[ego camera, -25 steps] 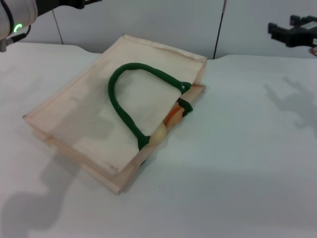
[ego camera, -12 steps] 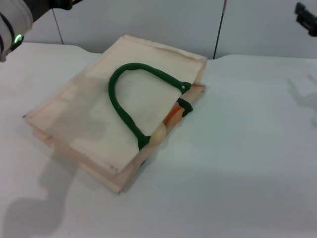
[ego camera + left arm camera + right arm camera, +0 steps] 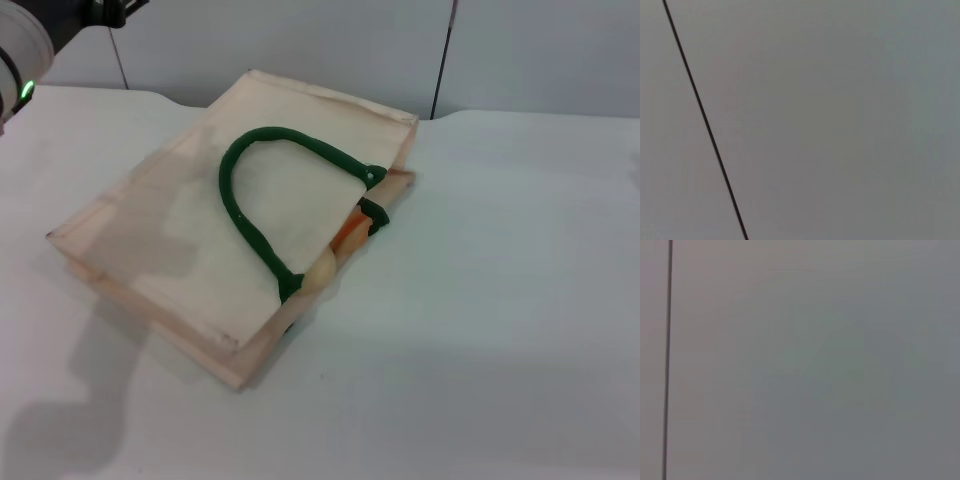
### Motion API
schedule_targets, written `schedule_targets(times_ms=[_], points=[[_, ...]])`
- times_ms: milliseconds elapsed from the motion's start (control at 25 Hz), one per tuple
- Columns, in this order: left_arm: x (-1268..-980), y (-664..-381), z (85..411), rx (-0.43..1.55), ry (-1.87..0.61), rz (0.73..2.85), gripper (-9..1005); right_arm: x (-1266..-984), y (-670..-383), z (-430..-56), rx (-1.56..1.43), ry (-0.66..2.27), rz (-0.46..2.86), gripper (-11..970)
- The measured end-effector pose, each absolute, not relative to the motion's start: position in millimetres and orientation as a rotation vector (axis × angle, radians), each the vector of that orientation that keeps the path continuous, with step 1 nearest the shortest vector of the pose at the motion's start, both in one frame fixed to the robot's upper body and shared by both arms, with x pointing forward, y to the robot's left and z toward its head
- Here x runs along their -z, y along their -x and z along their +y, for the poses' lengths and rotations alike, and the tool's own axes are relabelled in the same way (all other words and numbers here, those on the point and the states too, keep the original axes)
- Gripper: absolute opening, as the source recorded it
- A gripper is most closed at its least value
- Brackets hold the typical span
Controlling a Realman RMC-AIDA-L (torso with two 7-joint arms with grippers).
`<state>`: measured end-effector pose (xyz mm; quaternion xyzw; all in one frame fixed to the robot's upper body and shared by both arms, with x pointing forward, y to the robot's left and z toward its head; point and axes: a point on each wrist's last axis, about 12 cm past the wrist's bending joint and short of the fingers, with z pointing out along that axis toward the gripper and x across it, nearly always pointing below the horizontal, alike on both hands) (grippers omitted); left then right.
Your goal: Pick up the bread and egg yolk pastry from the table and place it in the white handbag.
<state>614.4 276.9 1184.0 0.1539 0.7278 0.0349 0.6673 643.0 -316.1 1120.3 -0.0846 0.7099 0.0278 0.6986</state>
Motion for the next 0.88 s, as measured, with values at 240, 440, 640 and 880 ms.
schedule_targets(times_ms=[240,440,640,880], points=[[-1181.7,-616.0,278.2,-0.089,-0.352,1.650,781,-1131.2,-636.0,-324.4,-0.051,0.215,1.475,643],[-1183.0,-618.0,276.7,-0.090,-0.359,1.646,785,-1143.6,-628.8,-338.0,0.068,0.276,1.345,643],[-1184.8,-619.8,273.9,-0.086,-0.365,1.640,785,-1138.7,-617.9,-337.8,0.108,0.319,1.242,643],[-1183.2,-620.4,273.0,-0.085,-0.365,1.644,785,-1116.1,-611.4,-325.6,0.092,0.313,1.251,643]])
